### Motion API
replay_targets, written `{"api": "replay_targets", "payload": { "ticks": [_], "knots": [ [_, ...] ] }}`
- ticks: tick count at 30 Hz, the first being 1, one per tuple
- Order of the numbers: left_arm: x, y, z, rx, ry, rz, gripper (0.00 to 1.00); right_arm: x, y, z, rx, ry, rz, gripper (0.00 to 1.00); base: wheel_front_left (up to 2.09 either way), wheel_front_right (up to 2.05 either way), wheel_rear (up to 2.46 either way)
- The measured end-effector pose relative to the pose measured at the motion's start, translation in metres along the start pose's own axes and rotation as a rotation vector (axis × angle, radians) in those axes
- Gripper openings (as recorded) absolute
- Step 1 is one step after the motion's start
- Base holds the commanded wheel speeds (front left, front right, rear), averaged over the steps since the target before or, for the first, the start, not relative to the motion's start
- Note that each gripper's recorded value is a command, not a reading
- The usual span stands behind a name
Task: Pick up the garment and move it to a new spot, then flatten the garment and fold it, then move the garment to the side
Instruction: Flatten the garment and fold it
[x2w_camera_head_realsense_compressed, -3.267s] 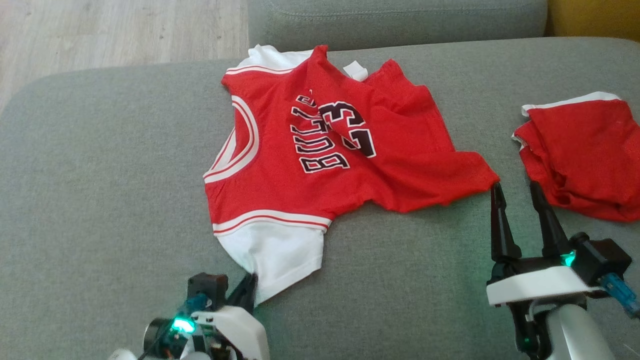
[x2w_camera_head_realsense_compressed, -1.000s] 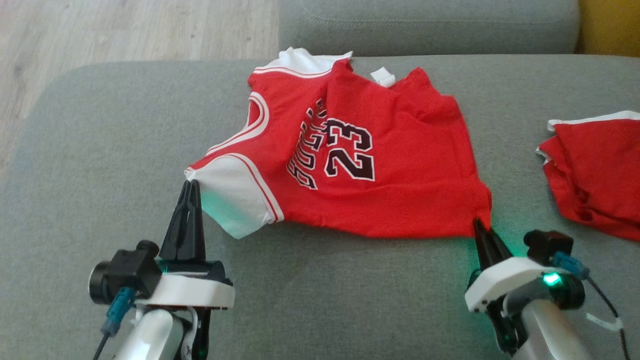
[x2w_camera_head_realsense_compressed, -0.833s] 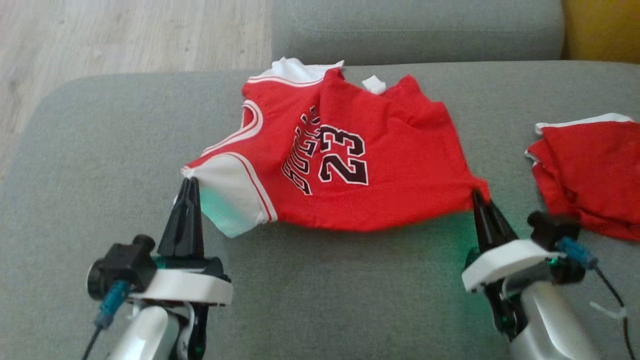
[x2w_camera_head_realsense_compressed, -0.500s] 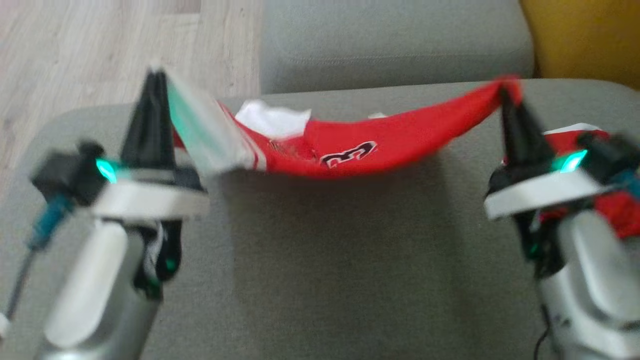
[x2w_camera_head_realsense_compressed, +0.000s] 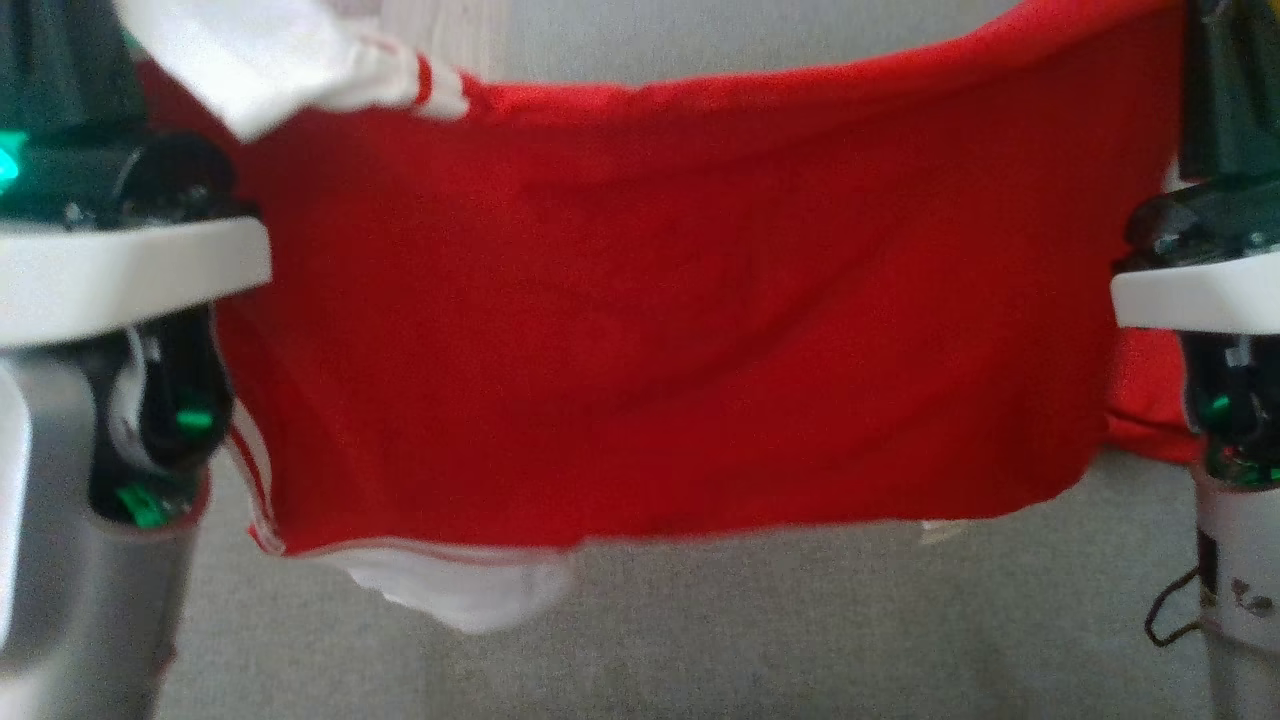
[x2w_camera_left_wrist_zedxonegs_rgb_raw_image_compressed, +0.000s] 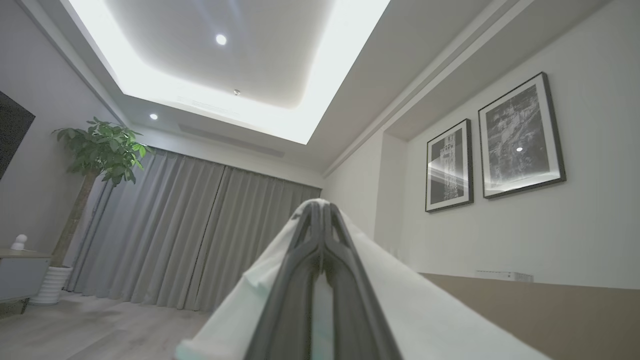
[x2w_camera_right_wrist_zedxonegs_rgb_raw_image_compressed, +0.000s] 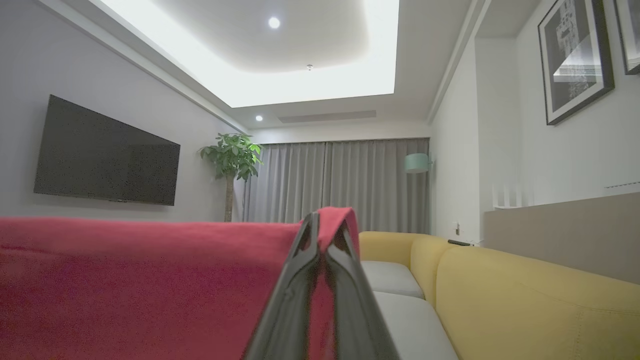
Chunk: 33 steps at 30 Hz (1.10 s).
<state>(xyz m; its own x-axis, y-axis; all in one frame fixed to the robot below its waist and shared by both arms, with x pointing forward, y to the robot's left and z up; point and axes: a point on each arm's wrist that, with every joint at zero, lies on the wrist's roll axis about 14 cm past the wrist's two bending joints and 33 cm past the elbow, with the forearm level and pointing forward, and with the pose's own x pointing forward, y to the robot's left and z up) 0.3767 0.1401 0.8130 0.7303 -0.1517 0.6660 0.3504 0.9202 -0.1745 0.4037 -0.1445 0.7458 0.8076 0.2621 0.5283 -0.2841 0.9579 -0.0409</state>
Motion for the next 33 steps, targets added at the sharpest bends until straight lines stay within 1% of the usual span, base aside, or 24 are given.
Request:
{"api": "replay_targets", "payload": {
  "ticks": [2, 4, 6, 8, 11, 14, 16, 19, 21, 23, 26, 28, 30, 33],
  "knots": [
    [0.006, 0.006, -0.012, 0.03, 0.046, -0.01, 0.0, 0.002, -0.004, -0.008, -0.016, 0.029, -0.004, 0.0, 0.0, 0.0, 0.0],
    [0.014, 0.018, -0.035, 0.033, 0.118, -0.008, 0.0, 0.005, -0.007, -0.022, -0.047, 0.067, 0.002, 0.0, 0.0, 0.0, 0.0],
    [0.022, 0.032, -0.063, 0.073, 0.194, -0.013, 0.0, 0.013, -0.009, -0.038, -0.057, 0.099, 0.013, 0.0, 0.0, 0.0, 0.0],
    [0.032, 0.048, -0.09, 0.1, 0.26, -0.014, 0.0, 0.029, -0.012, -0.055, -0.068, 0.128, 0.03, 0.0, 0.0, 0.0, 0.0],
    [0.056, 0.071, -0.124, 0.133, 0.325, -0.016, 0.0, 0.066, -0.014, -0.079, -0.079, 0.155, 0.062, 0.0, 0.0, 0.0, 0.0],
    [0.086, 0.094, -0.148, 0.183, 0.34, -0.005, 0.0, 0.106, -0.021, -0.103, -0.13, 0.172, 0.095, 0.0, 0.0, 0.0, 0.0],
    [0.107, 0.108, -0.157, 0.21, 0.319, 0.011, 0.0, 0.13, -0.028, -0.119, -0.192, 0.18, 0.11, 0.0, 0.0, 0.0, 0.0],
    [0.132, 0.123, -0.164, 0.233, 0.275, 0.027, 0.0, 0.157, -0.044, -0.135, -0.194, 0.159, 0.078, 0.0, 0.0, 0.0, 0.0],
    [0.139, 0.132, -0.17, 0.243, 0.258, 0.039, 0.0, 0.167, -0.051, -0.147, -0.185, 0.154, 0.062, 0.0, 0.0, 0.0, 0.0],
    [0.137, 0.135, -0.182, 0.252, 0.274, 0.031, 0.0, 0.168, -0.05, -0.166, -0.176, 0.181, 0.063, 0.0, 0.0, 0.0, 0.0],
    [0.122, 0.14, -0.204, 0.267, 0.326, 0.018, 0.0, 0.157, -0.046, -0.199, -0.174, 0.265, 0.072, 0.0, 0.0, 0.0, 0.0],
    [0.107, 0.141, -0.22, 0.285, 0.379, -0.002, 0.0, 0.143, -0.046, -0.221, -0.231, 0.347, 0.096, 0.0, 0.0, 0.0, 0.0],
    [0.085, 0.141, -0.24, 0.307, 0.452, -0.028, 0.0, 0.126, -0.049, -0.242, -0.235, 0.424, 0.091, 0.0, 0.0, 0.0, 0.0],
    [0.032, 0.142, -0.28, 0.328, 0.614, -0.058, 0.0, 0.09, -0.047, -0.277, -0.223, 0.563, 0.099, 0.0, 0.0, 0.0, 0.0]
  ]
}}
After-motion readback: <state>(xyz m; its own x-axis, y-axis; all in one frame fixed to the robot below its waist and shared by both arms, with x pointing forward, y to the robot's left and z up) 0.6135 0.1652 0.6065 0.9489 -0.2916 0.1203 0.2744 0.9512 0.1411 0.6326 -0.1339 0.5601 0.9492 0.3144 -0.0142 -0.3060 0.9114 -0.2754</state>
